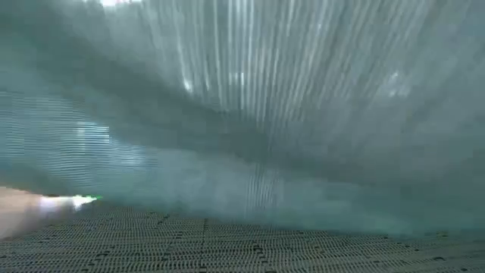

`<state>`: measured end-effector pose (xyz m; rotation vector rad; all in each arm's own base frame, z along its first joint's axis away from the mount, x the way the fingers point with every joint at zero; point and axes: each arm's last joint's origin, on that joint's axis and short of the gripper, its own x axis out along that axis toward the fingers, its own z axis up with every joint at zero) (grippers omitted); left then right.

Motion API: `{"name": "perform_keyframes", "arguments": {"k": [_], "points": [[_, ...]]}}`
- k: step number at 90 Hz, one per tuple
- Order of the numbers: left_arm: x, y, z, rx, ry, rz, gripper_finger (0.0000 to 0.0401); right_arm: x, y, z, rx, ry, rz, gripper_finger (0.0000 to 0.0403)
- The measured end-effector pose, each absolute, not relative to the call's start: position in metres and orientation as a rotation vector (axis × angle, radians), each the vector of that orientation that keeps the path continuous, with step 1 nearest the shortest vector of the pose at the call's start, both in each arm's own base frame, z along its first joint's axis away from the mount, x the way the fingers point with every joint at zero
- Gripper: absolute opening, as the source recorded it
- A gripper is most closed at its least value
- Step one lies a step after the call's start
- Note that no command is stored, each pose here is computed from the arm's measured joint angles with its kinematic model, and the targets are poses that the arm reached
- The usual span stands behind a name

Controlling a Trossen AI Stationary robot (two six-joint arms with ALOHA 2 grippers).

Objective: Set table place
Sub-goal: Fold the blue napkin on the gray placemat

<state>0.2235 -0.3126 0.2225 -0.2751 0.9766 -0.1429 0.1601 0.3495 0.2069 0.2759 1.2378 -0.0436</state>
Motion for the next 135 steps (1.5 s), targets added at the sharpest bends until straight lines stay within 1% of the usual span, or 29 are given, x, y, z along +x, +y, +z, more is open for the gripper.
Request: {"name": "perform_keyframes", "arguments": {"k": [8, 17, 29, 47, 60, 68, 79, 96, 111, 124, 135], "points": [[0.222, -0.312, 0.227, -0.299, 0.969, -0.139, 0.0001, 0.163, 0.352, 0.219, 0.264, 1.205, -0.023, 0.0], [0.223, -0.305, 0.232, -0.277, 0.95, -0.111, 0.0001, 0.167, 0.343, 0.233, 0.173, 1.136, -0.096, 0.0], [0.23, -0.282, 0.241, -0.237, 0.94, 0.003, 0.0, 0.172, 0.32, 0.251, 0.132, 1.059, -0.25, 0.0], [0.242, -0.236, 0.246, -0.127, 1.031, 0.179, 0.0, 0.186, 0.278, 0.253, 0.04, 1.121, -0.541, 0.0], [0.255, -0.205, 0.244, -0.046, 1.078, 0.235, 0.0, 0.199, 0.25, 0.242, -0.018, 1.158, -0.698, 0.0], [0.26, -0.188, 0.238, -0.007, 1.104, 0.255, 0.0, 0.205, 0.234, 0.229, 0.007, 1.154, -0.81, 0.0], [0.259, -0.168, 0.227, 0.029, 1.145, 0.287, 0.0, 0.209, 0.216, 0.209, -0.024, 1.176, -0.895, 0.0], [0.254, -0.143, 0.21, 0.046, 1.177, 0.389, 0.0, 0.212, 0.194, 0.191, -0.098, 1.226, -0.955, 0.0], [0.254, -0.129, 0.208, 0.079, 1.109, 0.47, 0.0001, 0.211, 0.176, 0.173, -0.144, 1.211, -1.016, 0.0], [0.255, -0.12, 0.205, 0.09, 1.094, 0.491, 0.0001, 0.213, 0.168, 0.16, -0.15, 1.249, -0.99, 0.0], [0.255, -0.115, 0.199, 0.107, 1.094, 0.523, 0.0001, 0.215, 0.16, 0.157, -0.15, 1.263, -1.013, 0.0]]}}
